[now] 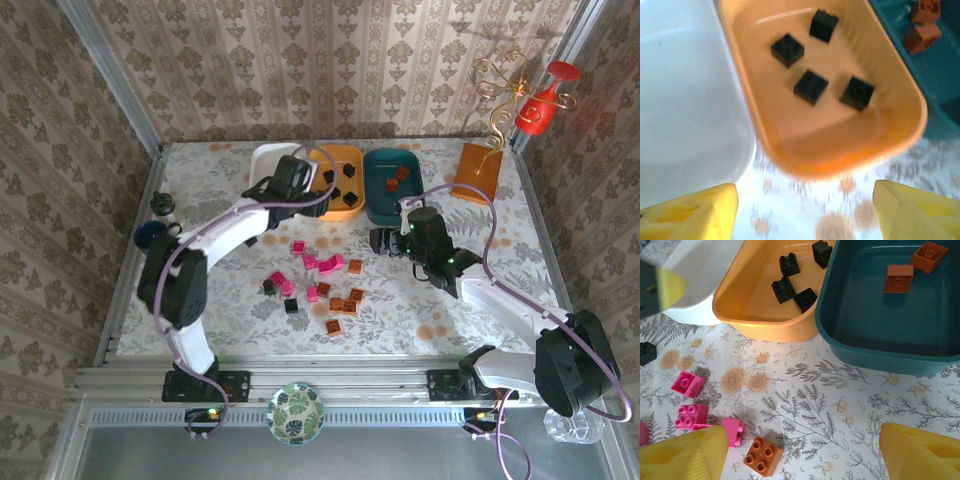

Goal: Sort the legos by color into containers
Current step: Place the lego in the container, then pick up the lego from the center of the table.

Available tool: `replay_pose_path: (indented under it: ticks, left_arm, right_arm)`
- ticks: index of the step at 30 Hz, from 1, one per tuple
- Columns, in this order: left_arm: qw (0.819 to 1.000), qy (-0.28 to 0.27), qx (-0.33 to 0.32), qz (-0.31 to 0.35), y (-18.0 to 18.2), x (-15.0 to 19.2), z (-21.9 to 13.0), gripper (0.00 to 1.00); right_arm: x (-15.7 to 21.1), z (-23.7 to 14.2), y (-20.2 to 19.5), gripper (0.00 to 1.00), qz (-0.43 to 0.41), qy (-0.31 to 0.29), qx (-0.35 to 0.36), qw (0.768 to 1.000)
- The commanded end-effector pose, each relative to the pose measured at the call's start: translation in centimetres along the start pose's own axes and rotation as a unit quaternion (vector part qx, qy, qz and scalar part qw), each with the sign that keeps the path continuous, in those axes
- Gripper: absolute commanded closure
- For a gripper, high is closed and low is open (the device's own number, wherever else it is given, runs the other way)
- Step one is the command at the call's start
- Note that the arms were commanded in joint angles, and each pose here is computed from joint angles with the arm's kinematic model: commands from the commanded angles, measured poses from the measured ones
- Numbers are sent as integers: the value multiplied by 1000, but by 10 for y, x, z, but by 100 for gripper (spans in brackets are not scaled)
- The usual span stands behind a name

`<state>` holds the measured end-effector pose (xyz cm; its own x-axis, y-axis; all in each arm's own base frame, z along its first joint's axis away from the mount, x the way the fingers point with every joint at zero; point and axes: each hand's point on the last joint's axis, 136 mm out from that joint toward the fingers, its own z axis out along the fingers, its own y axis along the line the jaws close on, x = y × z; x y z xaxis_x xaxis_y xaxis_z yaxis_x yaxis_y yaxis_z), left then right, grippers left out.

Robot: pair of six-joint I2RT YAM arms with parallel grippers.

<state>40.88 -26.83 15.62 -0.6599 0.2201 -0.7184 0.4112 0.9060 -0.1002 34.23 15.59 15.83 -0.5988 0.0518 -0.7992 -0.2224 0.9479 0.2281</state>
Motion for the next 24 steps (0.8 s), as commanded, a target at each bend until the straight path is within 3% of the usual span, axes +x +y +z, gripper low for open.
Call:
replay_pose_path:
  ticks: [1,6,11,24]
  left_arm:
    - [999,23,-17,-16,10,38,-5,26]
    - [997,72,-20,-27,15,83,9,26]
    - [994,104,-27,-30,18,106,31,27]
    - [989,134,-37,-38,23,138,51,54]
  right_arm:
    - [-4,-1,-4,19,2,-13,10,1000]
    - [-2,0,1,19,5,-15,-4,1000]
    - [-3,-3,13,19,-21,-29,-19,999]
    - [1,-1,32,14,-59,-29,-38,997]
